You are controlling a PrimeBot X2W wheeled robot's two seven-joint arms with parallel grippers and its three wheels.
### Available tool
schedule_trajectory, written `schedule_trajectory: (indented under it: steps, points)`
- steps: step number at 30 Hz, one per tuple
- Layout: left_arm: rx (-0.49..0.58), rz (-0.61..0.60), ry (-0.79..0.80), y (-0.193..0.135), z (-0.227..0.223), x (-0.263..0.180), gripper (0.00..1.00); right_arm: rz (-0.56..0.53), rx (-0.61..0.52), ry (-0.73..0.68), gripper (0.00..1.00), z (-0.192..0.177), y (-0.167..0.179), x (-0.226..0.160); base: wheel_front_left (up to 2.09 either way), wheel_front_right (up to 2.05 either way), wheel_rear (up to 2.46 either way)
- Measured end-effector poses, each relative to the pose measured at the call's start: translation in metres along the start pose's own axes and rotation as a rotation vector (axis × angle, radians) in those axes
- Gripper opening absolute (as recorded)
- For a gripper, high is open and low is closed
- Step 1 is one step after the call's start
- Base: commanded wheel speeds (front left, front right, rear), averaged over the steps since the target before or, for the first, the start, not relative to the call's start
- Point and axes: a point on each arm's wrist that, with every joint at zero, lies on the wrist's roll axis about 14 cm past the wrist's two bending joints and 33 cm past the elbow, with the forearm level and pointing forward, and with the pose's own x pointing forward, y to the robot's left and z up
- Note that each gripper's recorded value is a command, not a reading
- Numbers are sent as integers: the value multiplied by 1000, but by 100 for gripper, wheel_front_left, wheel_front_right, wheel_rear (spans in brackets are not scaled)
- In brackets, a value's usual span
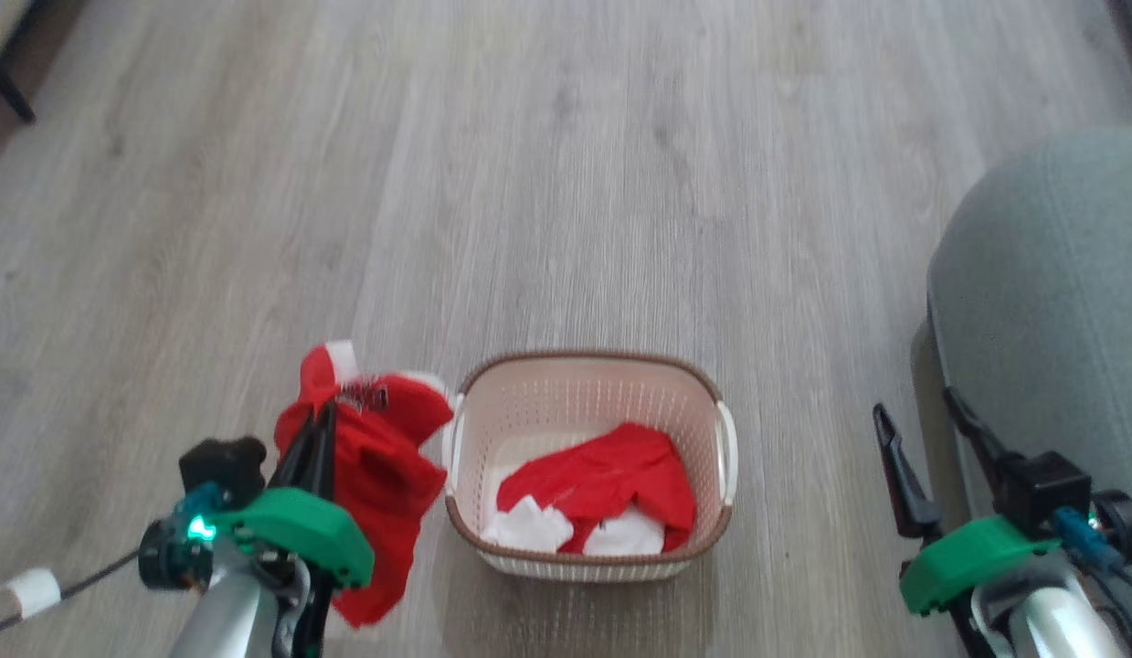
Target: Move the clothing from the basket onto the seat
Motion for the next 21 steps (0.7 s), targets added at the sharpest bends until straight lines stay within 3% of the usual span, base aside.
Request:
schedule_trajectory:
  steps: [17, 21]
  points:
    - [11, -2, -64, 1, 20, -13, 0, 41, -25, -21, 100, 9, 11, -8, 0, 0, 0]
    - [15, -41, -68, -9, 21, -12, 0, 114, -34, -16, 100, 7, 34, -7, 0, 0, 0]
